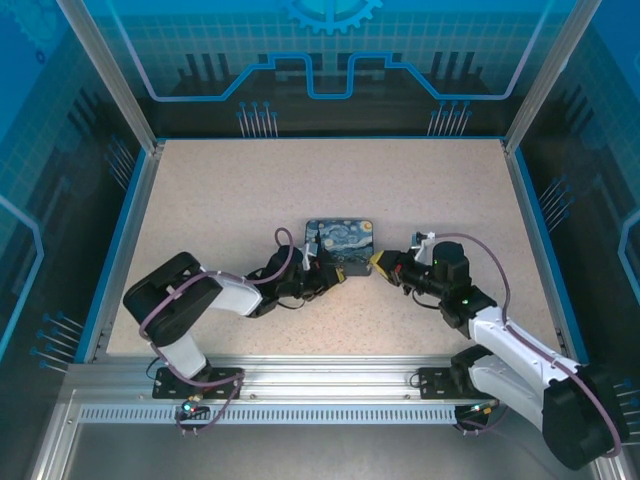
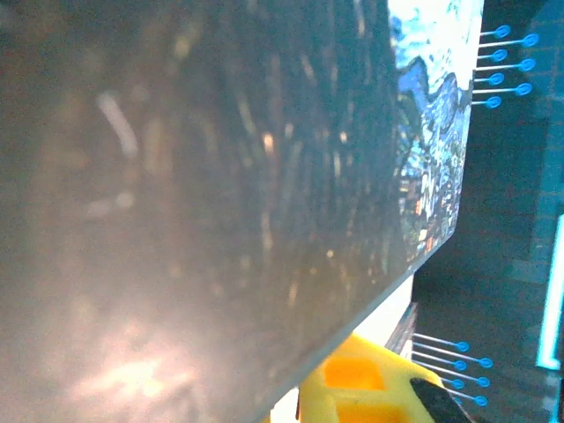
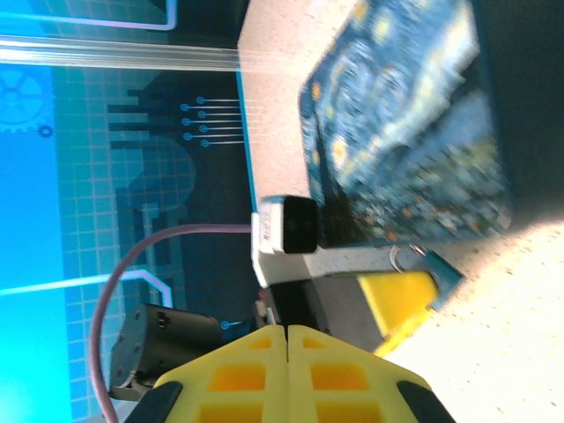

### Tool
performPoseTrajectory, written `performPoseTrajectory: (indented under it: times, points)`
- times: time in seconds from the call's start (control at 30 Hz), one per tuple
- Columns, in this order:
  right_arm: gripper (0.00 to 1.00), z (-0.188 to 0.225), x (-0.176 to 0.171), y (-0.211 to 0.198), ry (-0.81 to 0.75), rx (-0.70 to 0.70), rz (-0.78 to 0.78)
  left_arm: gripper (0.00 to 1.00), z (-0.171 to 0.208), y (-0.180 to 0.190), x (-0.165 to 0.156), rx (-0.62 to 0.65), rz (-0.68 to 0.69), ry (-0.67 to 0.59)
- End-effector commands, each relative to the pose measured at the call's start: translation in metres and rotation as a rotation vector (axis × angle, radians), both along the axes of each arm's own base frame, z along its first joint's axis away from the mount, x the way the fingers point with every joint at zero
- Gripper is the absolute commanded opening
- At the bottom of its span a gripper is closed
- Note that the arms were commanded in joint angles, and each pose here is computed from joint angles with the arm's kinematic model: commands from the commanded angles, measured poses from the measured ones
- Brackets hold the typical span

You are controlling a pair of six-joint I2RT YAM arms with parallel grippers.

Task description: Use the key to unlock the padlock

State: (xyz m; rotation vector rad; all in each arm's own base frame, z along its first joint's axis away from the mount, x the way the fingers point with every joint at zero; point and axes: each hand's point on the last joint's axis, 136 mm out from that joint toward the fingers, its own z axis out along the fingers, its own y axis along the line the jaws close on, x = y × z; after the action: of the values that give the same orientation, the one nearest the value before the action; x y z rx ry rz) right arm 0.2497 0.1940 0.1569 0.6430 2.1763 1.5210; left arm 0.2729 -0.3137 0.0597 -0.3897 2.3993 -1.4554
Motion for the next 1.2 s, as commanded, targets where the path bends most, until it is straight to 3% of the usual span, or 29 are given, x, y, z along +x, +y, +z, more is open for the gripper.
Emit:
performPoseTrajectory:
  times: [0.0,0.53,1.17]
  points:
    - [0.00,-0.018,-0.008,-0.005,0.035,-0.030,0.013,0.00,0.010,-0.008,0.010,-0.097,0.043,0.015]
    - [0.00,-0.049,0.000,-0.002,0.087,-0.027,0.002,0.00,0.037,-0.021,0.031,-0.205,0.089,-0.008]
    - [0.00,-0.058,0.019,-0.007,0.103,0.024,-0.115,0.00,0.041,-0.014,0.043,-0.276,0.185,-0.006]
